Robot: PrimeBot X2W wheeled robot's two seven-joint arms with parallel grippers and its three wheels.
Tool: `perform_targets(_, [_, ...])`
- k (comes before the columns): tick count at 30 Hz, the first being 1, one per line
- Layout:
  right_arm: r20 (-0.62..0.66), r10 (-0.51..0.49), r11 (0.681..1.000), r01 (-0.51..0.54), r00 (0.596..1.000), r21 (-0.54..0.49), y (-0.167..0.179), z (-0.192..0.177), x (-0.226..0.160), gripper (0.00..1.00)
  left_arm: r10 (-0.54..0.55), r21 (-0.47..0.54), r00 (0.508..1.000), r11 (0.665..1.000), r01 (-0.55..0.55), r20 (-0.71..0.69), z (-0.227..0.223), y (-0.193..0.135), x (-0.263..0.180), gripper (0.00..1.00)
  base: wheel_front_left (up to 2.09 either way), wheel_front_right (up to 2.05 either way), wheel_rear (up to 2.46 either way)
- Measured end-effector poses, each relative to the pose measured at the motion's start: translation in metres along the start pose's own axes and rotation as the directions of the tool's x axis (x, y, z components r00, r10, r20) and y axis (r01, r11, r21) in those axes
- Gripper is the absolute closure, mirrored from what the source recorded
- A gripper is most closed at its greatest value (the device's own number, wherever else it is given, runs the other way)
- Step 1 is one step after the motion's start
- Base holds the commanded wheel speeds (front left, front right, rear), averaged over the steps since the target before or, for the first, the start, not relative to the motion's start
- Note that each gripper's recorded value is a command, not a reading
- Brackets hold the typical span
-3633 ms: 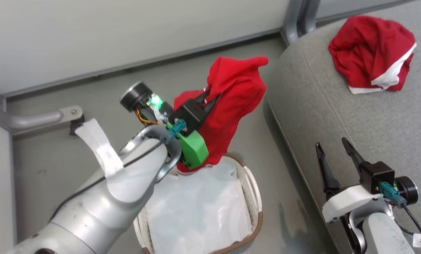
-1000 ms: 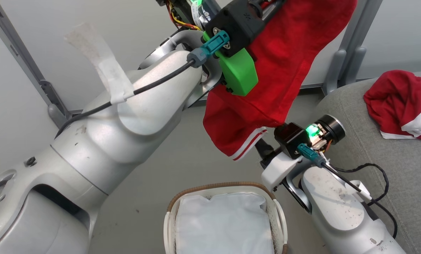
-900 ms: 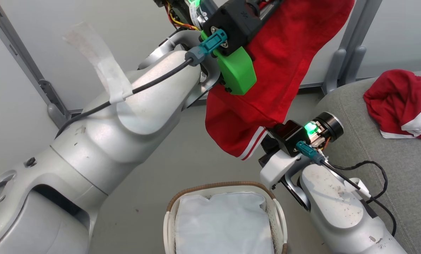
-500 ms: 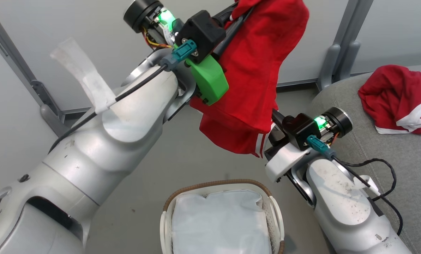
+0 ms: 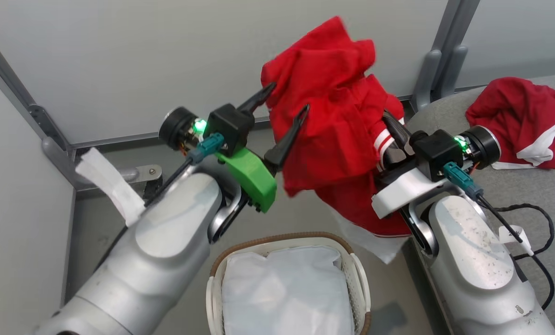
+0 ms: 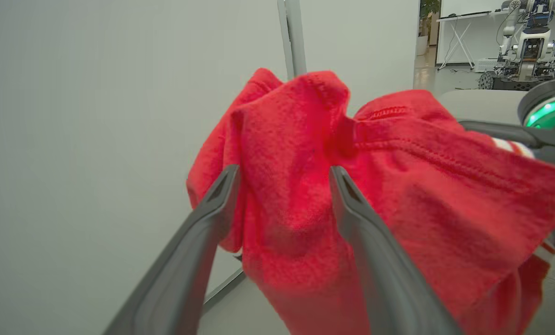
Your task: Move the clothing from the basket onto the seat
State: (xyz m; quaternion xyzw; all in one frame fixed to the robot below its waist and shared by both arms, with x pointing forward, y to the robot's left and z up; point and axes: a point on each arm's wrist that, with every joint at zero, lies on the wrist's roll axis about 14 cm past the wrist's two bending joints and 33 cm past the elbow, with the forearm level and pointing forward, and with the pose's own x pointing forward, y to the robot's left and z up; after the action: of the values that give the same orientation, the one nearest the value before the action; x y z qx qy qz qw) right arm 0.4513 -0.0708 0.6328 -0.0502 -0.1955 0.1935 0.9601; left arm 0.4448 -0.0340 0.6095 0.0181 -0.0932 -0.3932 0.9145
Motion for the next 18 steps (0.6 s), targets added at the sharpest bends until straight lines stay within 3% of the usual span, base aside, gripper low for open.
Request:
perform_targets(5, [0.016, -0.037, 0.999, 0.037, 0.999, -0.007, -0.013, 0.004, -0.002, 1.0, 0.019, -0.111, 0.999, 0.993, -0.024, -0.043, -0.032, -0.015, -0.014, 0.0, 0.0, 0.0, 0.0])
perform_targets(18, [0.005, -0.097, 0.995, 0.097, 0.995, -0.029, -0.031, -0.001, -0.012, 1.0, 0.052, -0.248, 0.994, 0.966, -0.075, -0.1, -0.073, -0.041, -0.04, 0.0, 0.0, 0.0, 0.0])
